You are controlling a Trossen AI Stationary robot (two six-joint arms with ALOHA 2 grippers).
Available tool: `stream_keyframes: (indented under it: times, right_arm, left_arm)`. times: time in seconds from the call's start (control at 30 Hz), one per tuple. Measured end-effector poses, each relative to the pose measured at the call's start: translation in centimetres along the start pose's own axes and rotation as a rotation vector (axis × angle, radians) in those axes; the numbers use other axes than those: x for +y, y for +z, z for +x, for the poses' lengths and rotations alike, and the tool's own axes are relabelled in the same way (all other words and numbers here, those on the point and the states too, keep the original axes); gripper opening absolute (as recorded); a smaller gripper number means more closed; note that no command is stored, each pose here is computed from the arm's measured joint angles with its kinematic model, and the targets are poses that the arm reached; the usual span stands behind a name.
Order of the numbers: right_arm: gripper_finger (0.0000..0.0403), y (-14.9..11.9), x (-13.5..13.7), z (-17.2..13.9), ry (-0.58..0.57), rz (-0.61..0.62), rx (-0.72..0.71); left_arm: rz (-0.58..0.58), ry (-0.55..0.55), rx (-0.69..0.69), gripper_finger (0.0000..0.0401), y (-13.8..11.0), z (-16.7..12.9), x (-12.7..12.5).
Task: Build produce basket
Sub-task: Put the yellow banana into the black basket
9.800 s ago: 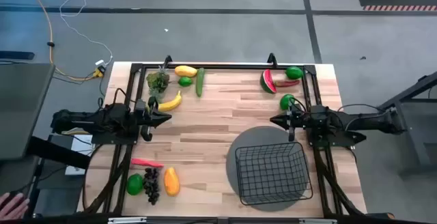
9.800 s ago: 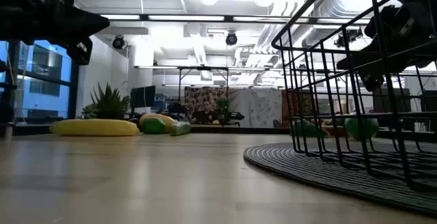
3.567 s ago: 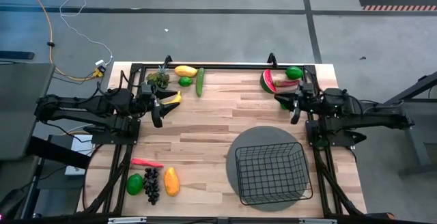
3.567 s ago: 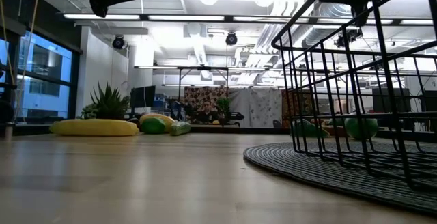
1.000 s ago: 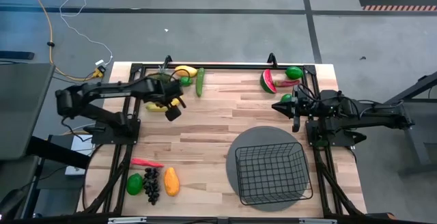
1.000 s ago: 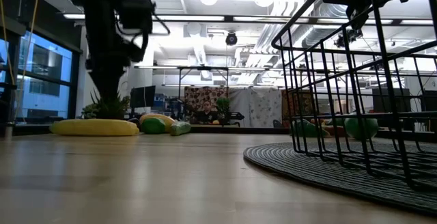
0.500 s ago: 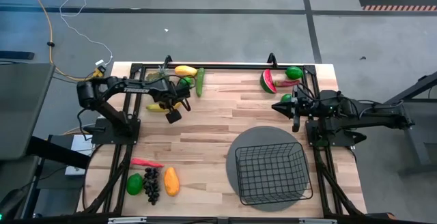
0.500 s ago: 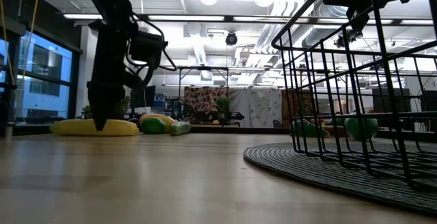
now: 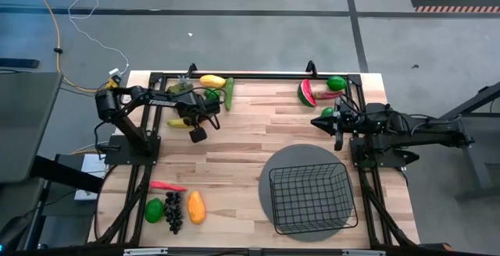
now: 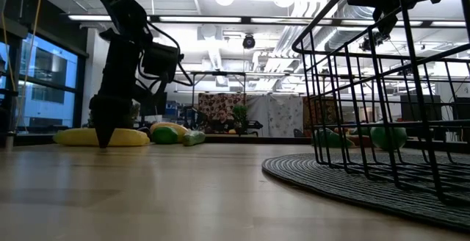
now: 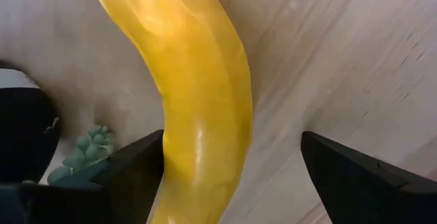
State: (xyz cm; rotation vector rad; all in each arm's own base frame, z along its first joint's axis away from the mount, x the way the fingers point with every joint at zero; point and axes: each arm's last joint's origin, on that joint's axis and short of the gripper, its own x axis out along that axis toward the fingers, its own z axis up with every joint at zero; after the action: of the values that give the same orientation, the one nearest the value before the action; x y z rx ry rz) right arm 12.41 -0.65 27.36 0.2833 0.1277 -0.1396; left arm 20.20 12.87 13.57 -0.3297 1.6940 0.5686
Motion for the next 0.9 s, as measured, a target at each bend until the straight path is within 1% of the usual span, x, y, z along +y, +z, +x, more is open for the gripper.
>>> stream_keyframes:
  times: [0.1,0.23,0.67,0.77,0.9]
  right_arm:
    - [0.0,-0.04,-0.01,0.0,-0.001,-0.001,0.004]
    - [0.0,-0.14,-0.04,0.0,-0.004,-0.002,0.014]
    - [0.0,-0.14,-0.04,0.0,-0.003,-0.002,0.013]
    - [0.0,-0.14,-0.04,0.0,-0.004,-0.002,0.013]
    - [0.0,-0.14,-0.04,0.0,-0.003,-0.01,0.013]
  left_arm:
    - [-0.001,-0.005,0.0,0.0304,0.01,0.01,-0.02]
    - [-0.002,-0.025,0.002,0.027,0.01,0.04,-0.08]
    - [-0.017,-0.038,0.008,0.0134,-0.05,0.12,-0.16]
    - [-0.017,-0.034,0.009,0.0119,-0.06,0.1,-0.14]
    - [-0.011,-0.02,0.004,0.0127,-0.12,0.04,-0.07]
